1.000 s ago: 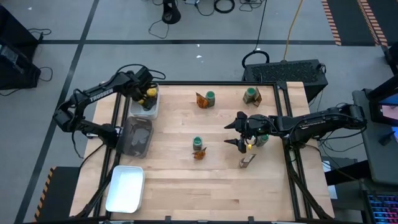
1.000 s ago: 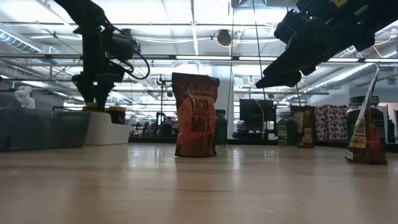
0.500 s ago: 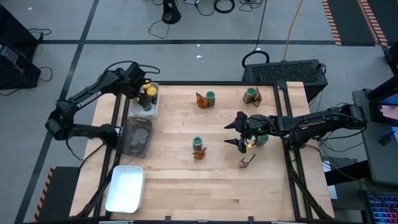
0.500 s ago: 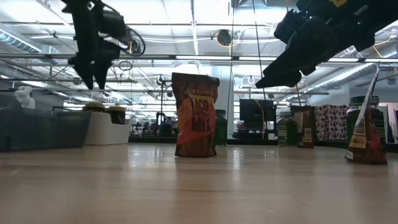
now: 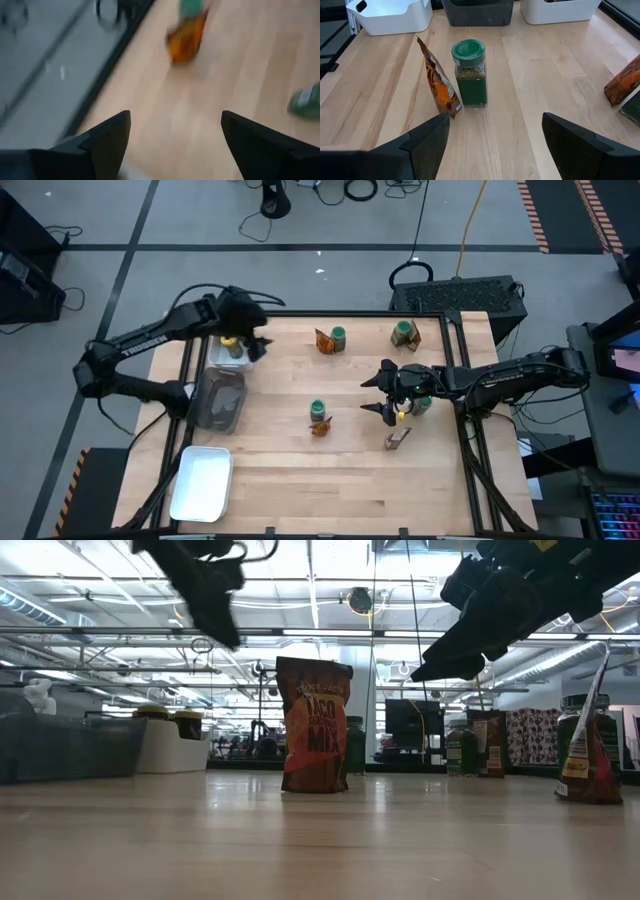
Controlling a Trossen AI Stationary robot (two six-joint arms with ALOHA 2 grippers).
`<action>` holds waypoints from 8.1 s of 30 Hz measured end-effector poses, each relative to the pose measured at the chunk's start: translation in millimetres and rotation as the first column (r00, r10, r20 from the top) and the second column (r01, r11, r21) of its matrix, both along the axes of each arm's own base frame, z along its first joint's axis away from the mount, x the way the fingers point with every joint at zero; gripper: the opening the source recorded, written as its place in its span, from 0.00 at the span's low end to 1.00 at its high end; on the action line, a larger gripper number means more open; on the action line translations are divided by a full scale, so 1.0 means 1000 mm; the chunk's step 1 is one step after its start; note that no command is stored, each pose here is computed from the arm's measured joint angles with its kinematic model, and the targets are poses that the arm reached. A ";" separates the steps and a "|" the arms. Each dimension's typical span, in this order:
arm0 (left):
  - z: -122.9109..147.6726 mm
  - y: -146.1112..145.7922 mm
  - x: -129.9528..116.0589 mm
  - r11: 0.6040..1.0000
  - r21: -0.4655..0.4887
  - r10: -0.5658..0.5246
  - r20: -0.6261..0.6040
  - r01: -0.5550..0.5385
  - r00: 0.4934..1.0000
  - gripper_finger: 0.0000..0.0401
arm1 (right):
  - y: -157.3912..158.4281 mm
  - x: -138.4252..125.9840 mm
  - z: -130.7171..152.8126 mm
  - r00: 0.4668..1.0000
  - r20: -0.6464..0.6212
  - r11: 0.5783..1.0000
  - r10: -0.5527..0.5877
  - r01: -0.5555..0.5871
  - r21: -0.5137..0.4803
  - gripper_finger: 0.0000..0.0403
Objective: Sort spices by type
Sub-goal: Put the top left orange seasoning pack into the black bin, then put the bottom left orange seasoning pack into the black bin
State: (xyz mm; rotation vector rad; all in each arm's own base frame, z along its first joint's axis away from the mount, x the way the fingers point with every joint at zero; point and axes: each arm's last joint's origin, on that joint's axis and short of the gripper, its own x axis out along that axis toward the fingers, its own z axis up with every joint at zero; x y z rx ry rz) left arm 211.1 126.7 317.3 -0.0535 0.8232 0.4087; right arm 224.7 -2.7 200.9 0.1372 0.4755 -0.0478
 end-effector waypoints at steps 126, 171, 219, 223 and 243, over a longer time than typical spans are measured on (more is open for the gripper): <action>-0.029 -0.094 -0.102 0.980 -0.179 -0.106 -0.127 0.082 0.986 0.00 | 0.000 0.017 -0.013 1.000 0.025 1.000 0.016 -0.015 -0.022 0.74; -0.082 -0.076 -0.079 0.970 -0.209 -0.223 -0.553 0.125 0.803 0.00 | 0.000 0.019 -0.007 0.996 0.086 1.000 0.002 -0.003 0.004 0.74; 0.016 -0.074 -0.053 0.945 -0.212 -0.265 -0.057 0.247 0.963 0.25 | 0.000 0.019 -0.007 0.996 0.084 1.000 0.005 -0.005 0.000 0.74; 0.023 -0.087 -0.038 0.858 -0.240 -0.426 0.165 0.455 0.890 0.25 | 0.000 0.019 -0.007 0.996 0.084 1.000 0.004 -0.005 0.000 0.74; -0.075 -0.172 0.022 0.774 -0.218 -0.512 0.335 0.594 0.791 0.25 | 0.000 0.019 -0.007 0.996 0.091 1.000 0.003 -0.003 0.005 0.74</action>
